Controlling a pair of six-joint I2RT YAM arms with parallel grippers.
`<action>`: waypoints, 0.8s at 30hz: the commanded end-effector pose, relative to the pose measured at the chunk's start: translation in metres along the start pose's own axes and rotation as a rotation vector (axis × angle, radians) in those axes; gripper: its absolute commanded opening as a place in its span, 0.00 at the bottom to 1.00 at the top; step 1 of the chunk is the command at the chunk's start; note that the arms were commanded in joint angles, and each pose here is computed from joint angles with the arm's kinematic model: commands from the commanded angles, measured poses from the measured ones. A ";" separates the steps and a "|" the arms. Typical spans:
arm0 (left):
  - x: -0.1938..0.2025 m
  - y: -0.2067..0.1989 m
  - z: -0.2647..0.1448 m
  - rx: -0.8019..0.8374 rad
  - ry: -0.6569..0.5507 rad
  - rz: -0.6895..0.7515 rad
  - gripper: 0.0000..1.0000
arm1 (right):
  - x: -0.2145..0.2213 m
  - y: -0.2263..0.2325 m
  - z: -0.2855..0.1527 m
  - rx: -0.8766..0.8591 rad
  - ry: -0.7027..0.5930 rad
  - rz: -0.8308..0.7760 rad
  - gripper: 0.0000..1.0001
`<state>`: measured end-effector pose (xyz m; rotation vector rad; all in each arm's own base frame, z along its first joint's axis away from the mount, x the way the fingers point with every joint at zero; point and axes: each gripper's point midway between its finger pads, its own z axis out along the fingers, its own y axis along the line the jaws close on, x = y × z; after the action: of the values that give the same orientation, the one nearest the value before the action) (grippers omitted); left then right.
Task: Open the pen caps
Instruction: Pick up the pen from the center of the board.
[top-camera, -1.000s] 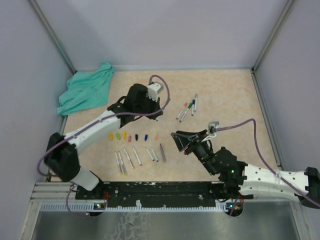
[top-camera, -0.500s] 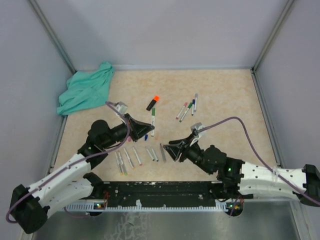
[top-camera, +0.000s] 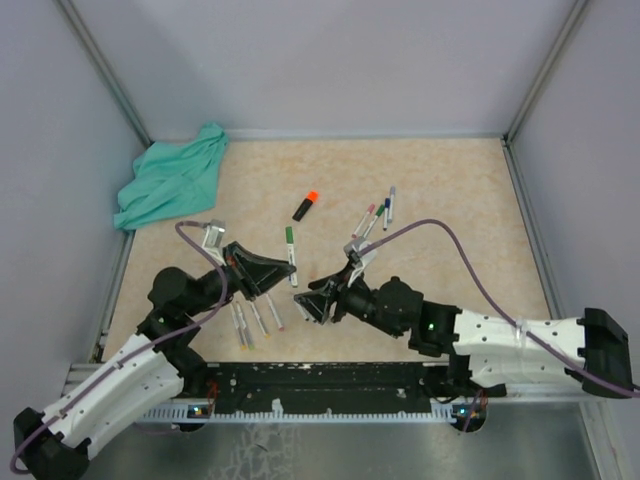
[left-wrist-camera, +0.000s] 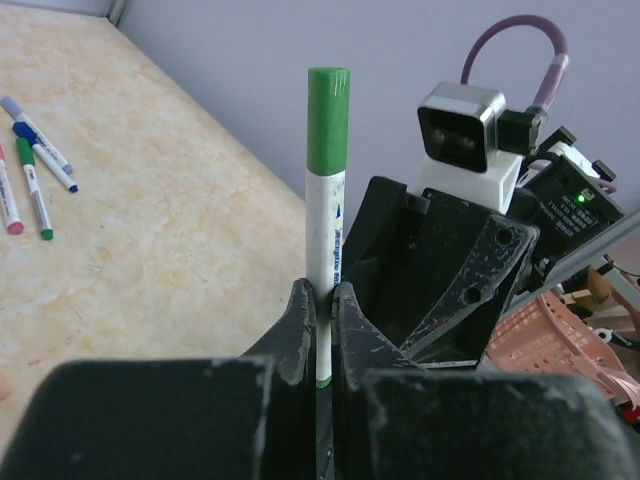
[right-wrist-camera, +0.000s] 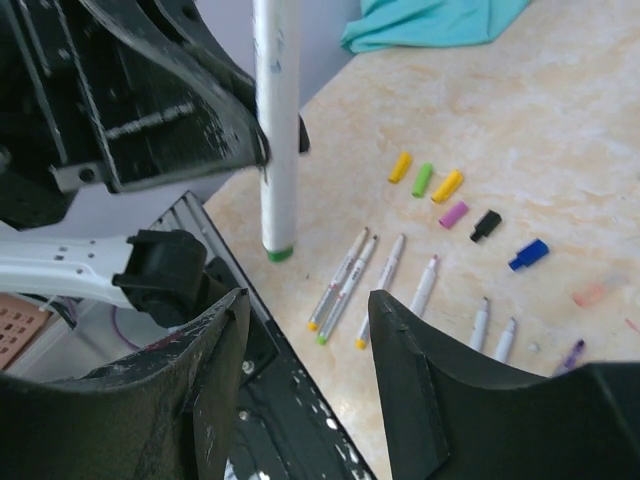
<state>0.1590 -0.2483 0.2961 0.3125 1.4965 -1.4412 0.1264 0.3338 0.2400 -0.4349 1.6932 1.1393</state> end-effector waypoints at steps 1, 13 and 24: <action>0.005 -0.006 -0.008 0.033 -0.004 -0.040 0.00 | -0.038 0.039 0.011 -0.106 -0.062 -0.004 0.52; 0.010 -0.010 -0.017 0.054 -0.006 -0.049 0.00 | -0.031 0.042 0.031 -0.071 -0.005 -0.006 0.50; 0.014 -0.010 -0.019 0.055 0.007 -0.053 0.00 | -0.036 0.045 0.037 -0.073 -0.021 -0.011 0.40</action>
<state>0.1411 -0.2408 0.2887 0.2963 1.4881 -1.5109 0.1285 0.3731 0.2428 -0.5154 1.7454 1.1291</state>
